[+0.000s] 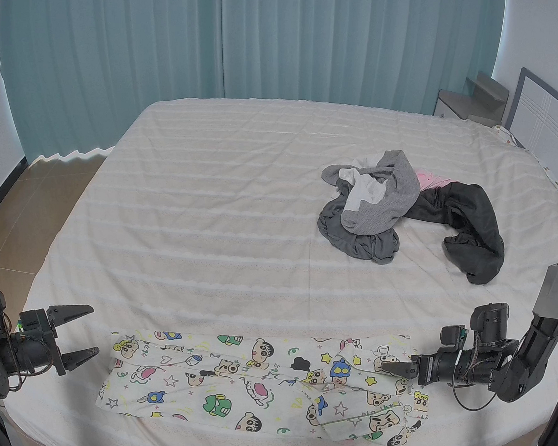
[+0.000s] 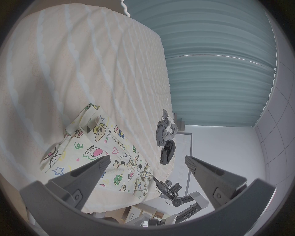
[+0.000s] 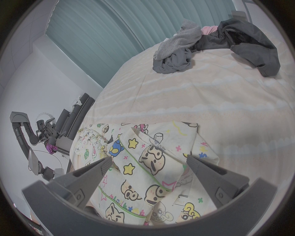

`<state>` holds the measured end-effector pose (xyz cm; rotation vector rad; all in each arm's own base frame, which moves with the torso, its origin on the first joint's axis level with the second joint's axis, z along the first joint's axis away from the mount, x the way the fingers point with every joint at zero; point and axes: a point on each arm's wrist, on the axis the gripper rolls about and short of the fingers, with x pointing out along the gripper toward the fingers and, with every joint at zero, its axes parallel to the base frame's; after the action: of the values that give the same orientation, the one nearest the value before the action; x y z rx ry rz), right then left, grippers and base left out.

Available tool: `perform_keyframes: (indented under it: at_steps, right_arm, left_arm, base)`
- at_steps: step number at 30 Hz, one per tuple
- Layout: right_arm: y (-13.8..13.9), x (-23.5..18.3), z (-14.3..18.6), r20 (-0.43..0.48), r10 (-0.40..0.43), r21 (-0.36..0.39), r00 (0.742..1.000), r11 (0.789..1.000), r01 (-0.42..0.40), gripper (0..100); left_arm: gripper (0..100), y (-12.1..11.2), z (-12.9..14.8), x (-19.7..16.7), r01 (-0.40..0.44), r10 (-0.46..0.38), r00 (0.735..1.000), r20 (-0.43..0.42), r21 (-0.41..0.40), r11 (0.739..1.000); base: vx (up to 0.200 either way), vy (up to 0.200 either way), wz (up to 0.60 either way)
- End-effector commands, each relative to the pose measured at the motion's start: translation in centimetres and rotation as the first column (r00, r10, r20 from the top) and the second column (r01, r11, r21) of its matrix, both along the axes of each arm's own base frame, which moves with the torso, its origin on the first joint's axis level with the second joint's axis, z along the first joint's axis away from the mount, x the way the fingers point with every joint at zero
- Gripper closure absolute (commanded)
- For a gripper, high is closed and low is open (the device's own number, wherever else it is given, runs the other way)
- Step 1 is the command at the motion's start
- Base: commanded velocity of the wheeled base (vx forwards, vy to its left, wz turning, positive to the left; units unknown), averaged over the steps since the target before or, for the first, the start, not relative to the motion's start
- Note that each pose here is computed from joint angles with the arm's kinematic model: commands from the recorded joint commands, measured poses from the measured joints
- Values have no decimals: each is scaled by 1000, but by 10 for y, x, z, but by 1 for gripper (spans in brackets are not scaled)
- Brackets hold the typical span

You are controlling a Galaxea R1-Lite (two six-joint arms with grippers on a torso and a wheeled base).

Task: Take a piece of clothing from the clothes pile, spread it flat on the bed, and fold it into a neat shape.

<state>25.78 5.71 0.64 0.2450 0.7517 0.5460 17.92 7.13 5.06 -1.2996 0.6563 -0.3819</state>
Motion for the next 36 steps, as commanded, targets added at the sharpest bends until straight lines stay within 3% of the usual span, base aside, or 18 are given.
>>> perform_keyframes:
  at_steps: [1,6,7,19,27,36]
  right_arm:
    - [0,-1,-3,-13,3,-3,1000,1000,-3,0]
    - [2,-2,-6,-25,11,-6,1000,1000,-11,0]
    - [3,-2,-6,-25,13,-6,1000,1000,-13,100]
    - [2,-5,-3,-18,12,-7,1000,1000,-12,100]
    - [4,4,10,151,10,26,988,1000,-14,100]
    - [7,25,2,172,-17,14,985,1000,15,100]
  left_arm:
    - [0,-1,-2,-3,0,0,1000,-12,-7,1000]
    - [0,-1,-2,-3,0,0,1000,-12,-7,1000]
    - [0,-1,-2,-3,0,0,1000,-12,-7,1000]
    - [0,-1,-2,-3,0,0,1000,-12,-7,1000]
    - [0,-1,-1,-3,0,0,1000,-11,-6,1000]
    - [0,-1,-1,-3,0,0,1000,-11,-6,1000]
  base:
    - [0,0,0]
    - [0,0,0]
    - [0,0,0]
    - [0,0,0]
    - [0,0,0]
    - [0,0,0]
